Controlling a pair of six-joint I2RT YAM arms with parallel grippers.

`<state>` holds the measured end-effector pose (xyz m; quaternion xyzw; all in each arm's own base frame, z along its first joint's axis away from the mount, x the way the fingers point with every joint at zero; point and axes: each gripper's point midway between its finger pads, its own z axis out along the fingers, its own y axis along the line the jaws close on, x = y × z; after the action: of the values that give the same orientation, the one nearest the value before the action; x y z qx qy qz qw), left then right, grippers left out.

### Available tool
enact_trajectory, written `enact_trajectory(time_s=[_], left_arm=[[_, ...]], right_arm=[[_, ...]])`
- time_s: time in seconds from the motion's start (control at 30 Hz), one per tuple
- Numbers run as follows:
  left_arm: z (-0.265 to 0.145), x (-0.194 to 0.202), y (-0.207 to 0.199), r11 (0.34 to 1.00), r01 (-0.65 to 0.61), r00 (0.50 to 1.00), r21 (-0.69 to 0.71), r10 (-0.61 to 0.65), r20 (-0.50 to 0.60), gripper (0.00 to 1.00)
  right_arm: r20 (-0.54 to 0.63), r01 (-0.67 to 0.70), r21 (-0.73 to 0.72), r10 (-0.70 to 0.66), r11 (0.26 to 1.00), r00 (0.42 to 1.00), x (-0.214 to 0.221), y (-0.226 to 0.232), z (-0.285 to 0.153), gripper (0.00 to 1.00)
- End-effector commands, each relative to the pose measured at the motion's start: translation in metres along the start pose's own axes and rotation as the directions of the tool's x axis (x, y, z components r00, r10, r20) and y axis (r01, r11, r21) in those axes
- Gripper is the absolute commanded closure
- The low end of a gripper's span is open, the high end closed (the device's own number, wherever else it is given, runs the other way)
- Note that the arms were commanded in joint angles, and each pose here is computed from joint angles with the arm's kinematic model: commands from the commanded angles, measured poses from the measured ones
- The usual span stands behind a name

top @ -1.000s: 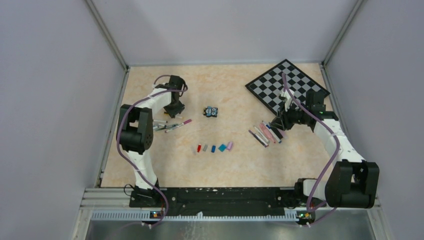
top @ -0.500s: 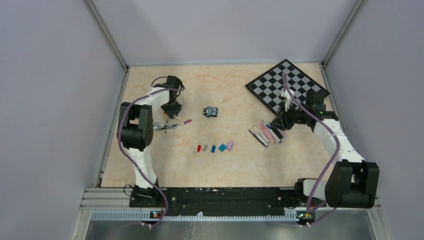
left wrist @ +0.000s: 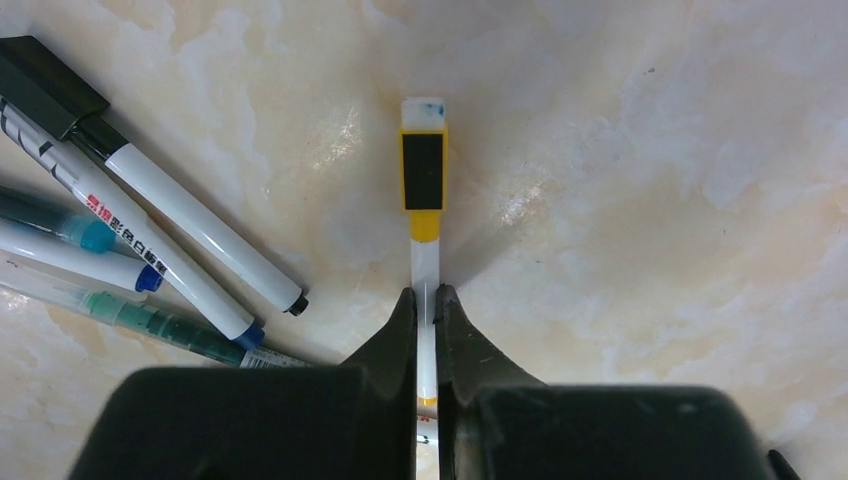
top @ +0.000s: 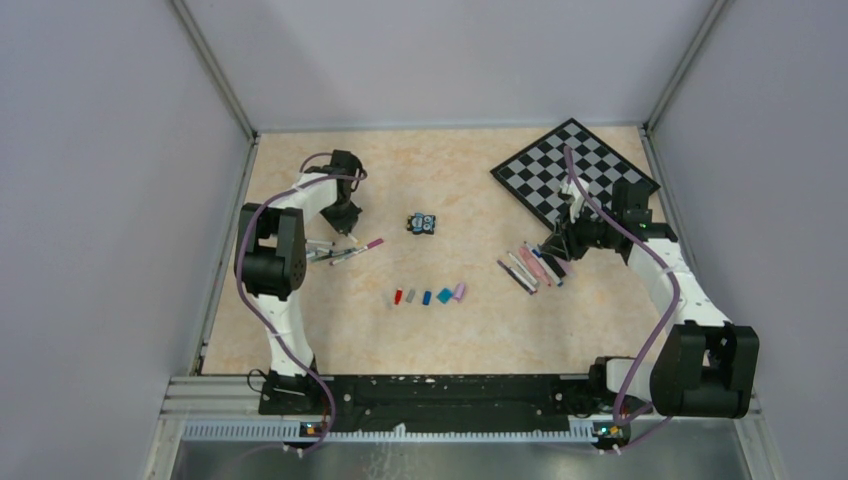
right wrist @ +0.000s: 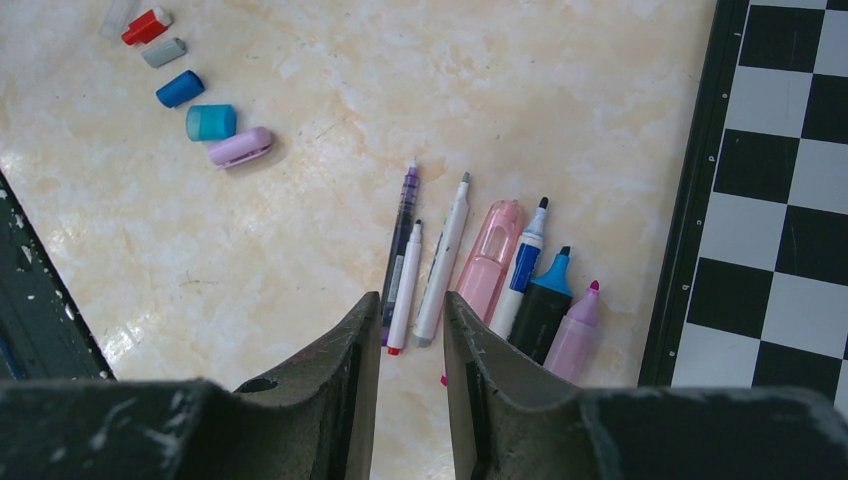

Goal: Open the pen caps
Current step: Pick up the pen from the center of the board.

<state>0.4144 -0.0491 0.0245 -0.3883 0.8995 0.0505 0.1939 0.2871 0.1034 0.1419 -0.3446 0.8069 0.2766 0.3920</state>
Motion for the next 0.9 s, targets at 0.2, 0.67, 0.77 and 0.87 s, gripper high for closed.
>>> enact_trajectory(time_s=[0.2, 0.67, 0.77, 0.87], left_arm=[[-0.02, -0.025, -0.024, 0.99, -0.064, 0.996, 0.127, 0.056, 0.071, 1.0], [-0.138, -0.014, -0.05, 0.687, -0.269, 0.95, 0.675, 0.074, 0.303, 1.0], [-0.176, 0.015, -0.056, 0.453, -0.345, 0.935, 0.822, 0.09, 0.343, 1.0], [-0.21, 0.044, -0.053, 0.211, -0.349, 0.937, 0.913, 0.056, 0.345, 1.0]], right_arm=[[0.036, 0.047, 0.003, -0.047, 0.999, 0.998, -0.011, 0.002, -0.006, 0.72], [0.068, 0.053, -0.046, -0.05, 0.998, 0.996, -0.015, 0.012, -0.006, 0.72], [0.101, 0.066, -0.091, -0.057, 0.994, 0.993, -0.018, 0.023, -0.006, 0.72], [0.15, 0.078, -0.156, -0.054, 0.985, 0.987, -0.022, 0.038, -0.007, 0.72]])
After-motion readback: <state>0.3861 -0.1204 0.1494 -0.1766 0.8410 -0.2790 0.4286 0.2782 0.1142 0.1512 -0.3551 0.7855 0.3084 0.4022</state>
